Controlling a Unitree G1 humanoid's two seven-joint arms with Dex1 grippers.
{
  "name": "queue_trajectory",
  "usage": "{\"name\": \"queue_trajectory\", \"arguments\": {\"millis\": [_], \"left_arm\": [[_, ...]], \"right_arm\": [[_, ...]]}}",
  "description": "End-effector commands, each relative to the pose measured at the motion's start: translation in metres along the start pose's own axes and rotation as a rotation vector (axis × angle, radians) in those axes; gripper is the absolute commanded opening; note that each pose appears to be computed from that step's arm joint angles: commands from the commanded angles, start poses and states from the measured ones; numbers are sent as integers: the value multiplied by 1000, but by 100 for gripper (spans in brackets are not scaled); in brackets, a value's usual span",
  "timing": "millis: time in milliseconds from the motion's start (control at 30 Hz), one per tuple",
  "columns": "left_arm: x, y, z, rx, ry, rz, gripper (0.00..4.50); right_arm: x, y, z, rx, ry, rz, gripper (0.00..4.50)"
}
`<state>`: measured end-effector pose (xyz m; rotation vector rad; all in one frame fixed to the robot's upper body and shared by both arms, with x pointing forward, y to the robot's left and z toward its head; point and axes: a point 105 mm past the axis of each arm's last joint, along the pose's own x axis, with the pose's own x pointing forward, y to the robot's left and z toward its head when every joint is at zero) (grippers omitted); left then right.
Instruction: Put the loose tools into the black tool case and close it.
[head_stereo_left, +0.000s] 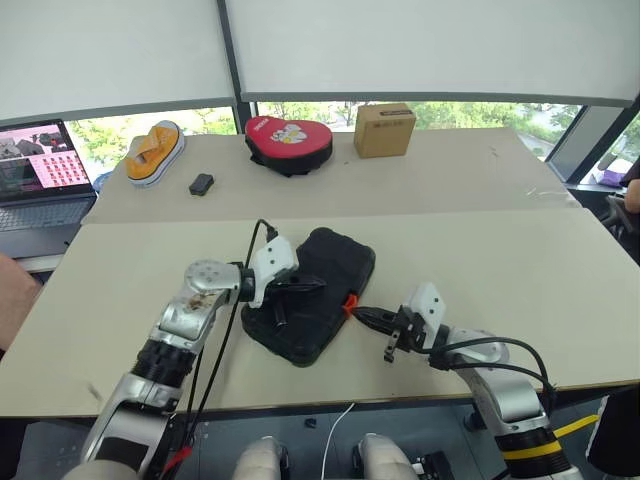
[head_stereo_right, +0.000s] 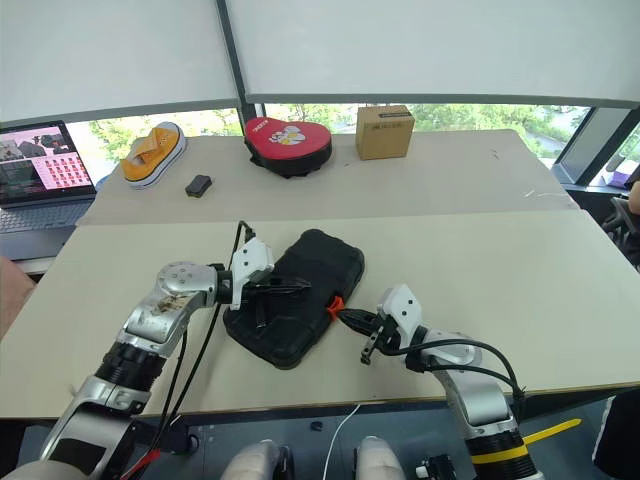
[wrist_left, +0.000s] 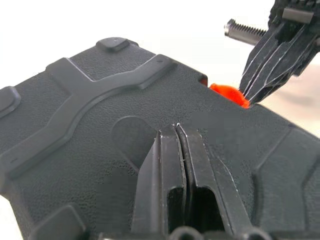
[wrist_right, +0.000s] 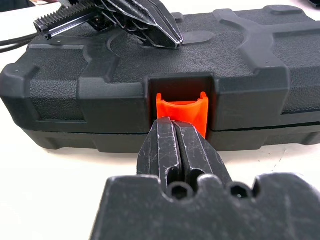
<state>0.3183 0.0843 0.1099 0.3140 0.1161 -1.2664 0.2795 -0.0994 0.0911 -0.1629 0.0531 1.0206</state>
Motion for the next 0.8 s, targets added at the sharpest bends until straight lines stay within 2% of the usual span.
{"name": "queue_trajectory", "arguments": {"millis": [33,67,100,133,167,200,233,333,400,467,500,633,800], "left_arm": [[-25,-11,-14,-74,-55,6,61],[-39,-11,-8,-63,-91,24,79],[-52,-12,-3,-43,-114,48,118],[-65,-11,0,-22,-123,84,165],[-77,-12,1,-13,-120,120,192],[-92,-12,0,1,-101,171,238],[-106,-14,-2,1,-82,204,264],[-143,-25,-18,-48,-8,309,393],[-170,-28,-35,-32,89,434,450],[-192,-32,-48,-18,168,536,450],[-201,-37,-54,-24,187,566,450],[-220,-53,-68,-20,243,635,450],[-217,-54,-67,-3,217,663,450]], "right_arm": [[-22,-11,28,-66,-67,-5,0],[-32,-14,28,-69,-53,-5,0],[-41,-16,29,-83,-38,-3,58],[-49,-19,29,-104,-23,-5,82],[-57,-22,29,-112,-7,-9,109],[-66,-28,29,-136,9,-24,151],[-74,-32,28,-149,24,-35,178],[-95,-43,23,-219,76,-51,286],[-107,-48,18,-280,101,-31,351],[-116,-51,11,-331,120,0,425],[-121,-53,7,-348,132,11,445],[-124,-69,3,-333,141,-4,445],[-122,-80,-3,-348,128,-14,445]]}}
